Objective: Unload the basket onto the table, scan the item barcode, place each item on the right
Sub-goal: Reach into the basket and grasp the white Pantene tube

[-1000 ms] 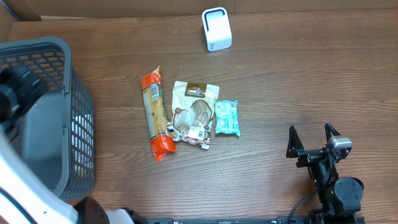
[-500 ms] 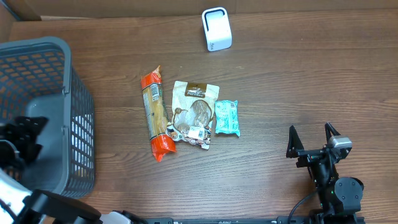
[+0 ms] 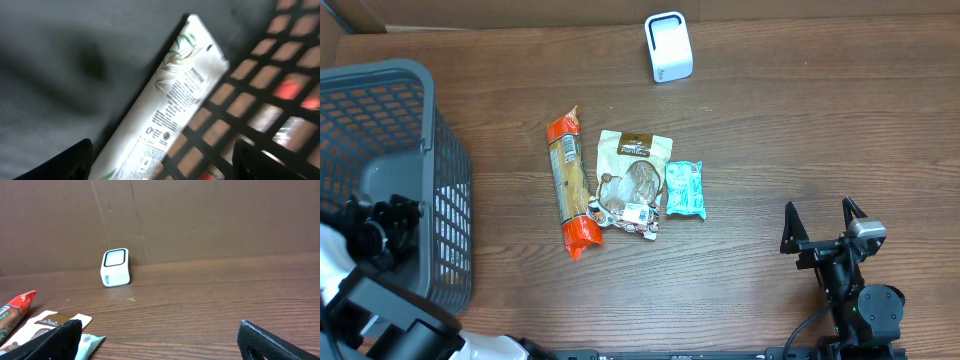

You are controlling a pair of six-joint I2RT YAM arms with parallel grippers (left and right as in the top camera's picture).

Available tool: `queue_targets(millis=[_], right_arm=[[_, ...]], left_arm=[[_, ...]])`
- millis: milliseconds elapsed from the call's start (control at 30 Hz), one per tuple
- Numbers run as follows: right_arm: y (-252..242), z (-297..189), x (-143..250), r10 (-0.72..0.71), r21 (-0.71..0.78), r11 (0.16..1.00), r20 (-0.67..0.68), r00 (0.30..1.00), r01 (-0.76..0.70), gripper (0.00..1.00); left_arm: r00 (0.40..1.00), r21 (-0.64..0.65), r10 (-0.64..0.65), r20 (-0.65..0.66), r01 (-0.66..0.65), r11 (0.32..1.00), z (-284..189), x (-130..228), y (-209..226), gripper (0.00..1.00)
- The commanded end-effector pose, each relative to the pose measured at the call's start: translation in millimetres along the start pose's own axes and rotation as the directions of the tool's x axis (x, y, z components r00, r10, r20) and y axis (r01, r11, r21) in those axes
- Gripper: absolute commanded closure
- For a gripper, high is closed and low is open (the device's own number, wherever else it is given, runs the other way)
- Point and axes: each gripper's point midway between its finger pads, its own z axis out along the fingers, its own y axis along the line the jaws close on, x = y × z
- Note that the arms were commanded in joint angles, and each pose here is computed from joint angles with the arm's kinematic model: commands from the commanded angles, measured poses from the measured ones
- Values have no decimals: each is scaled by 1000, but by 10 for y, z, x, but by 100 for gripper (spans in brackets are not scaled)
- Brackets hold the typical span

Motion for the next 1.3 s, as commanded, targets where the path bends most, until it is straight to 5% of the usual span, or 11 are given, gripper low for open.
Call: queue_targets(millis=[0,267,633,767,867,933,1267], right_arm=[[-12,0,14,7,7,1000,6,1000,-7,0],[-12,0,14,7,7,1000,6,1000,-7,0],[-12,0,14,7,7,1000,6,1000,-7,0],[-12,0,14,7,7,1000,6,1000,-7,0],[-12,0,14,7,7,1000,6,1000,-7,0],[-12,0,14,7,7,1000,6,1000,-7,0],[-12,0,14,7,7,1000,6,1000,-7,0]], left_arm=[[995,-172,94,-19,-96,980,126,8,101,20],[982,-294,186,-20,-183,938,280,-1,164,20],[981,-254,184,-59,-193,948,622,268,305,22],[981,-243,184,-57,-193,951,636,272,291,43],[982,-244,179,-52,-186,952,636,262,290,78],[982,-243,180,-46,-186,952,637,249,286,92],[986,-247,164,-2,-160,956,207,-27,38,96]])
